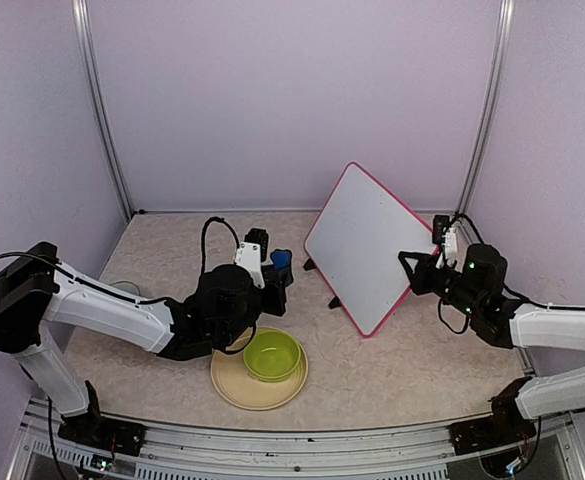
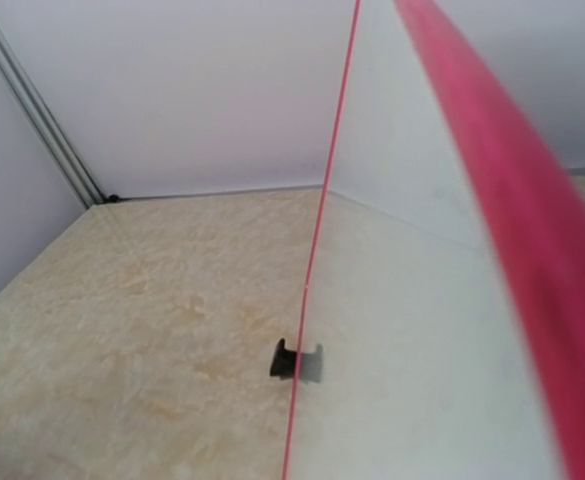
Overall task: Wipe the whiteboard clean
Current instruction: Place the whiteboard on the whiteboard stand.
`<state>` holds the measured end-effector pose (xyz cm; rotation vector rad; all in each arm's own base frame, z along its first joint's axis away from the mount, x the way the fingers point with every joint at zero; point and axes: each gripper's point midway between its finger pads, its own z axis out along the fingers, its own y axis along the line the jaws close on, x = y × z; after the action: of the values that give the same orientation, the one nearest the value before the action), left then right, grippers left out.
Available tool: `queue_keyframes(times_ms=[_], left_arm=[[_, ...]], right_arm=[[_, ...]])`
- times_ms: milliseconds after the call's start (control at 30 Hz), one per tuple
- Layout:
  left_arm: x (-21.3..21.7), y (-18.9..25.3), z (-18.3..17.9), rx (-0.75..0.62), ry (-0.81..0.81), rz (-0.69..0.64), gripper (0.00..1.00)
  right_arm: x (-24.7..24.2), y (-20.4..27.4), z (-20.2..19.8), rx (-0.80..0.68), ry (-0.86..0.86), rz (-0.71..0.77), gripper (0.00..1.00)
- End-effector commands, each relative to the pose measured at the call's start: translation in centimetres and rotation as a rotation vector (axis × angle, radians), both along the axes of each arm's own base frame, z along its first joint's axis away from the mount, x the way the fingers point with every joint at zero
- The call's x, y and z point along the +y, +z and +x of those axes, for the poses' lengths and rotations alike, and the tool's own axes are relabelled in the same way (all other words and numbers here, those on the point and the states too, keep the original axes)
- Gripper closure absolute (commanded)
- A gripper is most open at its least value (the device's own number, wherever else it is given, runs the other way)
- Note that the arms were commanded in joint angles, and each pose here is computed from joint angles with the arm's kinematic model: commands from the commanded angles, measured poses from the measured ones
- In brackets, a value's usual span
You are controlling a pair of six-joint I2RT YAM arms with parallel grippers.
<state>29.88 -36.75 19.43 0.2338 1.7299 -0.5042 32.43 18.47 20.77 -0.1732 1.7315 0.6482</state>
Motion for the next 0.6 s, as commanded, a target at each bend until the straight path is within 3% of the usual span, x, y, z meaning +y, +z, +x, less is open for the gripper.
queue_keyframes(times_ms=[0, 200, 567], left_arm=[[0.7, 0.8, 0.1, -0.01, 0.019, -0.034, 0.98], [0.9, 0.5, 0.0, -0.001, 0.019, -0.036, 0.98], [1.3, 0.1, -0.2, 0.008, 0.022, -0.043, 0.98]], right_arm=[[0.0, 4.6, 1.4, -0.146, -0.009, 0.081, 1.0], [0.4, 3.8, 2.8, -0.12, -0.001, 0.073, 1.0], [-0.4, 2.8, 3.6, -0.093, -0.019, 0.047, 0.73]])
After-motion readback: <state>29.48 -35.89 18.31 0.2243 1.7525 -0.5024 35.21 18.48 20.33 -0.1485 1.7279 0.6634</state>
